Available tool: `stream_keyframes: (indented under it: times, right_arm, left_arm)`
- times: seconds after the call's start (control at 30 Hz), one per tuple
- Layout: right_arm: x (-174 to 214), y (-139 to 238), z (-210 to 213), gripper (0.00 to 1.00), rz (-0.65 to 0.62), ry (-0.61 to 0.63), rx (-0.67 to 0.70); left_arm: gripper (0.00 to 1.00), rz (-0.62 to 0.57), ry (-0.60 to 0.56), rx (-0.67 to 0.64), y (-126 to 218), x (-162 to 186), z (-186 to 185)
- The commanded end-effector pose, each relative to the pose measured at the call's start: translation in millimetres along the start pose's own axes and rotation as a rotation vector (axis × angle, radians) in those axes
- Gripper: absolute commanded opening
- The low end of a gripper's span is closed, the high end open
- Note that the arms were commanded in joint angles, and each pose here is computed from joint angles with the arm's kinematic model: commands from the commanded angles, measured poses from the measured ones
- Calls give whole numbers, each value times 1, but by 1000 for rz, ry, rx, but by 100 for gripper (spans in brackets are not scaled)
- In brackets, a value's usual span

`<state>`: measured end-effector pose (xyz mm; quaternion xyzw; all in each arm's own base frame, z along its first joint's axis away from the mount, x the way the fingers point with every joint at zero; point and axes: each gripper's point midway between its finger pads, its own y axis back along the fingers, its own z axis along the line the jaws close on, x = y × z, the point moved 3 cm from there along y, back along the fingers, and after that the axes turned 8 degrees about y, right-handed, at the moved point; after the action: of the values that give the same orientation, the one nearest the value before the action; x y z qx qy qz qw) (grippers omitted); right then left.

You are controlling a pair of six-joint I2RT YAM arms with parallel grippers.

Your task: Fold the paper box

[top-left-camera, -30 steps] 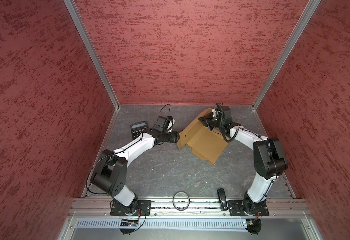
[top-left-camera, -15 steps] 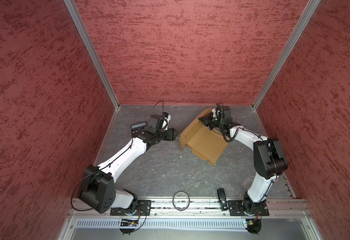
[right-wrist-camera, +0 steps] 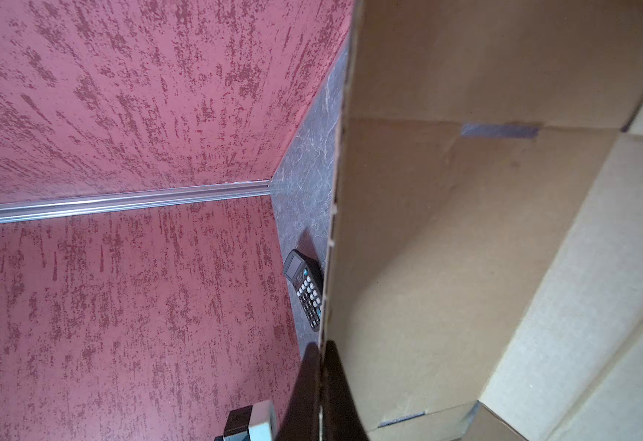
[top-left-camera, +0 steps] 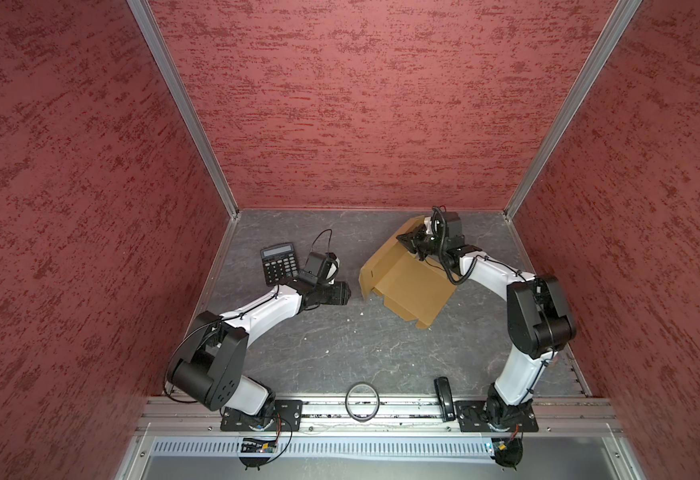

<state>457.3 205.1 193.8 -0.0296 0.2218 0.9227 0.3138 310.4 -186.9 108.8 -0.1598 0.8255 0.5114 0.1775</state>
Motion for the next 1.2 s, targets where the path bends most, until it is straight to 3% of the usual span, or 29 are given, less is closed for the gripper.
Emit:
stream_keyframes:
  times: [0.0, 1.17]
  right_arm:
    - [-3, 2, 14, 4, -29, 28, -27]
    - [0, -5, 13, 4, -31, 19, -24]
  left_arm:
    - [68, -88, -29, 48, -4, -21, -17]
    - [66, -112, -113, 146, -23, -33, -74]
